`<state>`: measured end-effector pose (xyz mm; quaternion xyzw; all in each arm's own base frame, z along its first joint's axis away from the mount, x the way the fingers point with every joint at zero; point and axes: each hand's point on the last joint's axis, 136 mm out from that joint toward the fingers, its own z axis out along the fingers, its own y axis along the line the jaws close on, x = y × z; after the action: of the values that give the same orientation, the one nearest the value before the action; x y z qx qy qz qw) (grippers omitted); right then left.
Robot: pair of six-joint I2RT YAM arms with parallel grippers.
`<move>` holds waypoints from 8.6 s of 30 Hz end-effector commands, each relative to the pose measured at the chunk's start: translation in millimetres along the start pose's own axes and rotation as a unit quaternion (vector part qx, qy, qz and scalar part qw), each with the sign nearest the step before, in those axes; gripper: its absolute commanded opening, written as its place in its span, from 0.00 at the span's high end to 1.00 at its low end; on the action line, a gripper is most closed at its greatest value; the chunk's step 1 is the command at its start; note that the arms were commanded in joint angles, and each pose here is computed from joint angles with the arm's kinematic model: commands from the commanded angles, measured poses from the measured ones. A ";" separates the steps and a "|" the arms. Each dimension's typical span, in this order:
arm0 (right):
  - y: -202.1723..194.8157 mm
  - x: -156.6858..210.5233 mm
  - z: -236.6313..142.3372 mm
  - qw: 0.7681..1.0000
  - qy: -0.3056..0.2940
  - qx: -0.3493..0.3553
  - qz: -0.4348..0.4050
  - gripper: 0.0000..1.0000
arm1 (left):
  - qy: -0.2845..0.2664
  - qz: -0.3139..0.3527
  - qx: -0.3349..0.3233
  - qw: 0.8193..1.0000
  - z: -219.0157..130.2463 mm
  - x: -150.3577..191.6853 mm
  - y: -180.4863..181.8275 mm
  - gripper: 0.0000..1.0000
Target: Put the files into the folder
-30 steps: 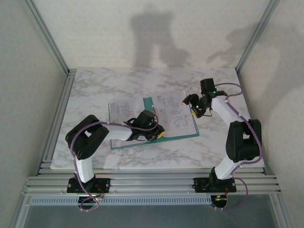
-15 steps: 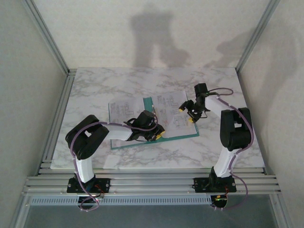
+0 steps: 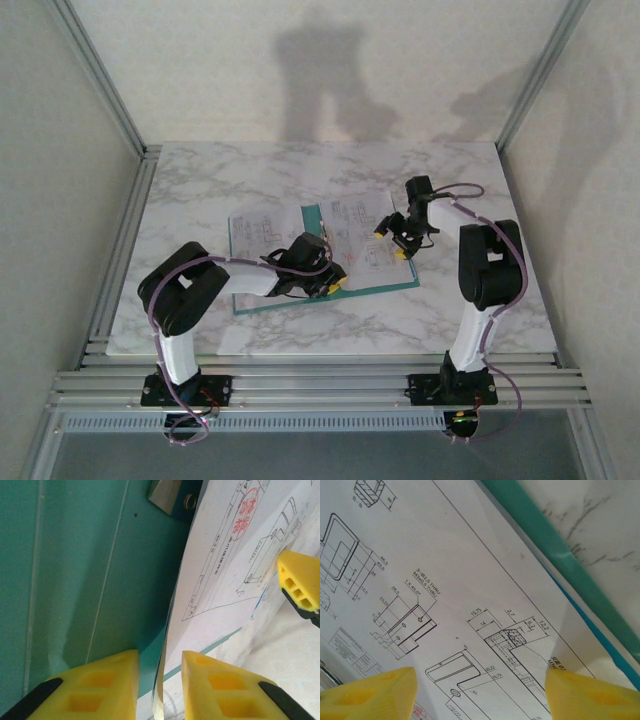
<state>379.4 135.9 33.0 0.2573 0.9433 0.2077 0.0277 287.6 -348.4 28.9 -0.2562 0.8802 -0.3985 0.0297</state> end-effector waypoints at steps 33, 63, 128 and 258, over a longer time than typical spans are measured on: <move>-9.6 16.0 0.8 0.998 0.018 0.036 -0.038 0.31 | -0.001 0.013 -0.019 1.000 4.8 -0.3 1.8 0.83; 2.1 0.6 8.0 0.996 0.029 0.044 -0.077 0.31 | -0.001 0.015 -0.030 0.999 1.7 1.4 10.4 0.69; 150.1 25.1 -14.8 0.988 0.011 -0.088 -0.127 0.31 | -0.065 0.035 -0.037 0.997 -46.6 -17.8 -17.2 0.57; 104.5 93.8 -47.0 0.982 -0.042 -0.185 0.001 0.61 | -0.131 -0.040 -0.133 0.982 -100.4 -67.6 121.9 0.88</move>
<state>326.2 251.5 111.0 0.2001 0.9161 0.3379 0.0807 280.5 -171.3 14.1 -0.3504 0.8924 -0.2582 0.1189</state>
